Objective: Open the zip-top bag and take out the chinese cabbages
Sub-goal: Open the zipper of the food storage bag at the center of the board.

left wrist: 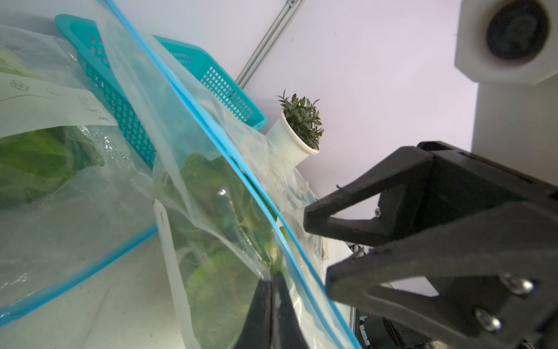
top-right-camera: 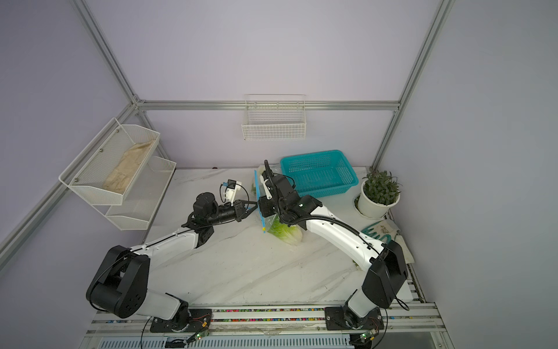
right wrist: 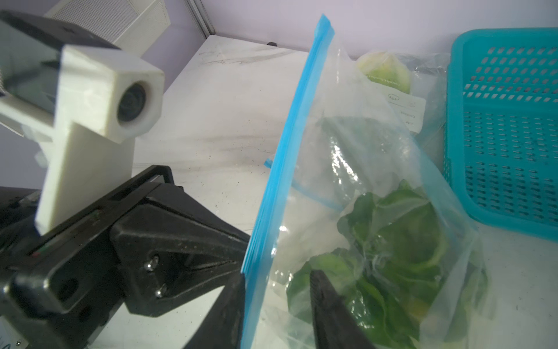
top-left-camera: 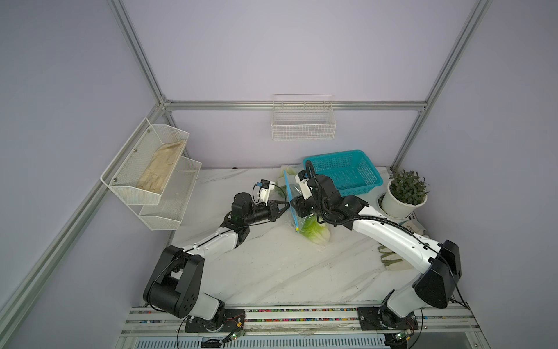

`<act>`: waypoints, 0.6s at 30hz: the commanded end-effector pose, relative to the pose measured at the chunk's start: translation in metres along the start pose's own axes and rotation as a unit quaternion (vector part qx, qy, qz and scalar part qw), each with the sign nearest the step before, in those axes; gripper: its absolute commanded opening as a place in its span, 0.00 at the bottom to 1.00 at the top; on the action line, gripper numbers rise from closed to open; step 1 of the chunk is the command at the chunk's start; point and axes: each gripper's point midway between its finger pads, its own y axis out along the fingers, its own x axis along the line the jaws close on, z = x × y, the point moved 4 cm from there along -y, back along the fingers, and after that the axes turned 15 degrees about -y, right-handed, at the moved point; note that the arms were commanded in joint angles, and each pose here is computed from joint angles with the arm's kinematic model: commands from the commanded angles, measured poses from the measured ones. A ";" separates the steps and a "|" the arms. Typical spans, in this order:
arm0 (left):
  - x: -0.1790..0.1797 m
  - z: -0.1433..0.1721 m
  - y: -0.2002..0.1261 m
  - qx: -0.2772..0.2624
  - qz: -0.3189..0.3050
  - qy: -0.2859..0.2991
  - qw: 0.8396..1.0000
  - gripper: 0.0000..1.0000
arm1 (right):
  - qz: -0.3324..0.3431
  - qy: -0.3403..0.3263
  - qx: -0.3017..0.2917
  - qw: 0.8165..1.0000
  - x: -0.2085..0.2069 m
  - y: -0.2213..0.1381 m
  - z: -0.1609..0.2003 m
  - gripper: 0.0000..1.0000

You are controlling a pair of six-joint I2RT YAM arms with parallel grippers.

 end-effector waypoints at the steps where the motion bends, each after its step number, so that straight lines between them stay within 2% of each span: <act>1: -0.028 -0.020 0.000 -0.020 0.035 0.043 0.998 0.00 | -0.001 -0.009 0.007 1.000 0.002 -0.001 -0.001 0.46; 3: -0.028 -0.019 0.000 -0.020 0.036 0.043 0.998 0.00 | -0.001 -0.010 0.008 1.000 0.002 0.000 -0.001 0.51; 6: -0.028 -0.019 -0.001 -0.021 0.035 0.043 0.998 0.00 | 0.014 -0.011 0.018 1.000 -0.001 0.001 0.002 0.50; 10: -0.029 -0.019 -0.001 -0.022 0.036 0.045 0.998 0.00 | 0.055 -0.008 0.027 0.998 -0.013 -0.001 0.002 0.44; 18: -0.028 -0.019 -0.001 -0.023 0.034 0.044 0.998 0.00 | 0.071 -0.001 0.021 0.997 -0.017 -0.007 0.001 0.38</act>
